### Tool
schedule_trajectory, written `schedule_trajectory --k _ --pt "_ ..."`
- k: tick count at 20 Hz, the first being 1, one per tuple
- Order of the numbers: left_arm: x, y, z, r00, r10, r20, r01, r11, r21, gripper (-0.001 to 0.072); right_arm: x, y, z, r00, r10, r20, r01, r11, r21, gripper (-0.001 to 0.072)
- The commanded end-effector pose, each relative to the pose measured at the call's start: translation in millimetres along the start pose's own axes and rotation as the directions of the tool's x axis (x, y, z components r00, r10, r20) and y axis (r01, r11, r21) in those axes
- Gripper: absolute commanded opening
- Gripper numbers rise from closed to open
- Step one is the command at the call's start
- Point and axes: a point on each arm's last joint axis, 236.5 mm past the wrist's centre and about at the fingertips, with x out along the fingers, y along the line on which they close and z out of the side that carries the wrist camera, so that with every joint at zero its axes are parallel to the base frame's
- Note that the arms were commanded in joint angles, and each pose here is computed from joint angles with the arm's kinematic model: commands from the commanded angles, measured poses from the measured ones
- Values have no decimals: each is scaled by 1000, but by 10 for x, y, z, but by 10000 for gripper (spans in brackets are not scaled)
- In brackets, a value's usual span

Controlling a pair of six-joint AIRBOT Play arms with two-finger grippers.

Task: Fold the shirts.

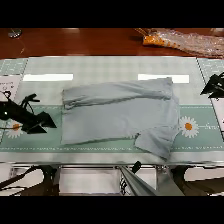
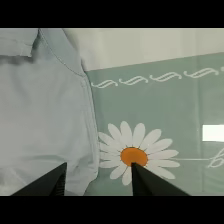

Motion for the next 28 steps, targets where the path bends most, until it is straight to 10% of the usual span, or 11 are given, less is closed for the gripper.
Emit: schedule_trajectory --k 1,11,16,28 --pt "292 -176 -247 990 -139 6 139 990 5 694 205 16 -125 998 53 -21 -53 998 16 474" --pt "669 -437 -147 963 -248 104 255 965 -63 680 209 45 -145 997 66 -29 -66 998 16 474" --pt "775 -750 59 945 -272 181 276 961 3 42 136 37 -157 999 51 -10 -51 999 13 474" --pt "797 -707 -64 957 -260 129 257 966 38 20 702 -120 -1175 965 255 -65 -237 951 199 490"
